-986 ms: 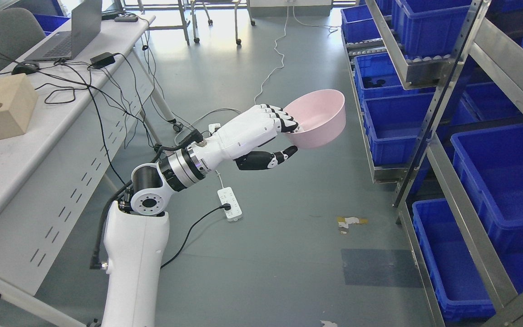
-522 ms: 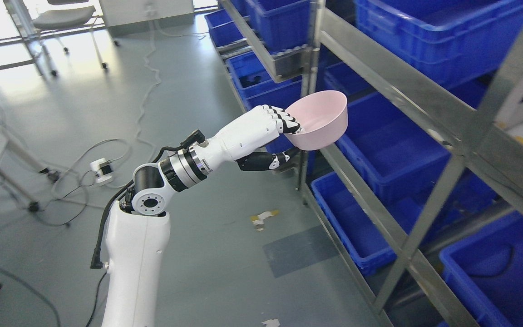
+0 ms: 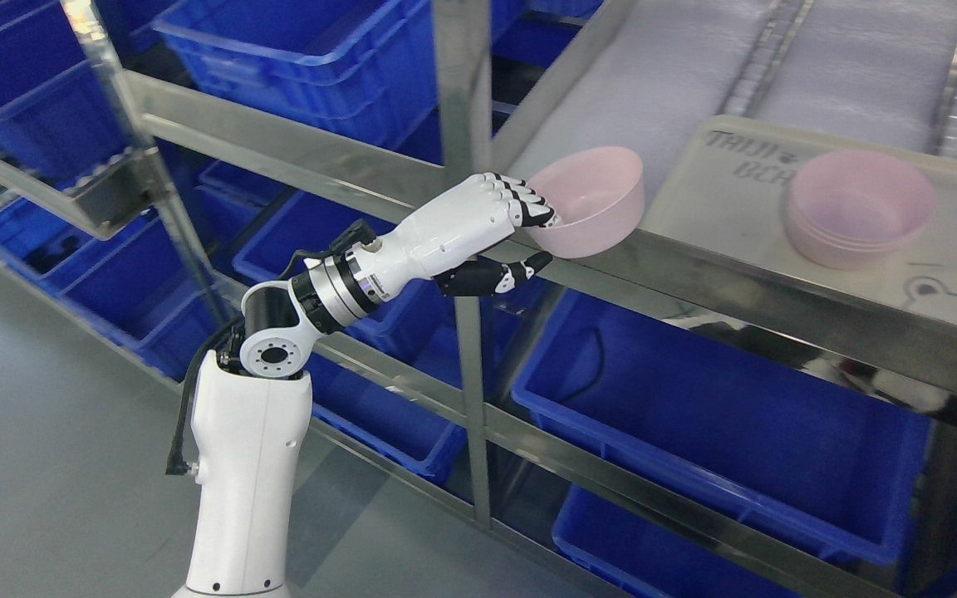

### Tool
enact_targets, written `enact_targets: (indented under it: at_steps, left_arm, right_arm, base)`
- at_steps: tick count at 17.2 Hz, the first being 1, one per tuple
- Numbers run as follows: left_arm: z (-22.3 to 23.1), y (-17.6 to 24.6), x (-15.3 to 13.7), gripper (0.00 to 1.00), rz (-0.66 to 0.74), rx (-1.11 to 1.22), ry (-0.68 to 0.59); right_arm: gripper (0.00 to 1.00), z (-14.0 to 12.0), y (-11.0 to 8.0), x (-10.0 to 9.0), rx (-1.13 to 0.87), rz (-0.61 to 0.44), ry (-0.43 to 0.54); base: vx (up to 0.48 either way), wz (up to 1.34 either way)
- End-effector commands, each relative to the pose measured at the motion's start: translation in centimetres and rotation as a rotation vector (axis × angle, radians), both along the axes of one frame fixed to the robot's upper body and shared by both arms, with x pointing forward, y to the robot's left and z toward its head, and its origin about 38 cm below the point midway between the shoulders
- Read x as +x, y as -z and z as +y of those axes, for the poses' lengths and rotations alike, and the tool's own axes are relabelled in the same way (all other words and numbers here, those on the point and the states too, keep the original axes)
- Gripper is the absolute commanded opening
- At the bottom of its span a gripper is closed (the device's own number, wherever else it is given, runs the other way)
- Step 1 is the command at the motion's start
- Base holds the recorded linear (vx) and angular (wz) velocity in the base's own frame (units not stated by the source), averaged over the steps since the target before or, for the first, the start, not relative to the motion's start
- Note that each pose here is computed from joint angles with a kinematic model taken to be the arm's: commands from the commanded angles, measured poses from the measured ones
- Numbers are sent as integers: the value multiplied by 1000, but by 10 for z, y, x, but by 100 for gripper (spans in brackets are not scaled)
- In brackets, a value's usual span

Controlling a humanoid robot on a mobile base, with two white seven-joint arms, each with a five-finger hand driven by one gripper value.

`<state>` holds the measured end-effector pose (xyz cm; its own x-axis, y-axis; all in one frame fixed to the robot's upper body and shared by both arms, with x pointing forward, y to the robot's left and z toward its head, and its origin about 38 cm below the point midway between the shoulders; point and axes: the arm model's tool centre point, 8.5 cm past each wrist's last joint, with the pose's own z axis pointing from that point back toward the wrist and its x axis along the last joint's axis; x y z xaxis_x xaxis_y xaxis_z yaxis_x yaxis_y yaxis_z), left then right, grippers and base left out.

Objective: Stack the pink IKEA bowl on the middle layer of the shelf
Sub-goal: 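Lower the held pink bowl into the pink bowl on the tray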

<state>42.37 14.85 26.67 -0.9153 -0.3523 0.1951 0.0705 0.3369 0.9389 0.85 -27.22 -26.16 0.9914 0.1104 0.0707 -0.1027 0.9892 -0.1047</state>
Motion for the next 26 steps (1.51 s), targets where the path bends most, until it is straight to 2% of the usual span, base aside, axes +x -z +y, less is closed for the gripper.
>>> enact_targets:
  at_steps: [1,3,6,8,10,13,17,23,26]
  left_arm:
    - [15,-82,20,6,-178,-12,-38]
    - [14,-65,42,6,-93,145,-79]
    - [16,-46,60,4,-31,340,-166]
    - [34,-44,70,4,-19,420,-261]
    - [43,-67,77,4,-58,423,-313]
    - [27,-89,83,5,-93,417,-287]
    - [-10,-73,79,5,-101,513,-199]
    - [-16,-43,75,5,-48,534,-169]
    - [-29,-42,72,6,-71,521,-134]
  right_arm:
    - [100,-11,-1,3,-17,-14,-1]
    - [100,-11,-1,4,-17,-15,-2]
    - [100,-11,-1,3,-17,-14,-1]
    - [100,-11,-1,3,-17,-14,-1]
    - [100,-11,-1,4,-17,-15,-2]
    - [100,-11,-1,4,-17,-15,-2]
    - [100,-11,-1,3,-17,-14,-1]
    - [100,-11,-1,4,-17,-15,-2]
    - [100,-11,-1,3,-17,-14,-1]
  base:
    - [-1,-957]
    - [2,-1056]
    - [12,-780]
    - [9,-588]
    - [14,-454]
    - [15,-273]
    - [9,-120]
    - [0,-19]
    - [0,0]
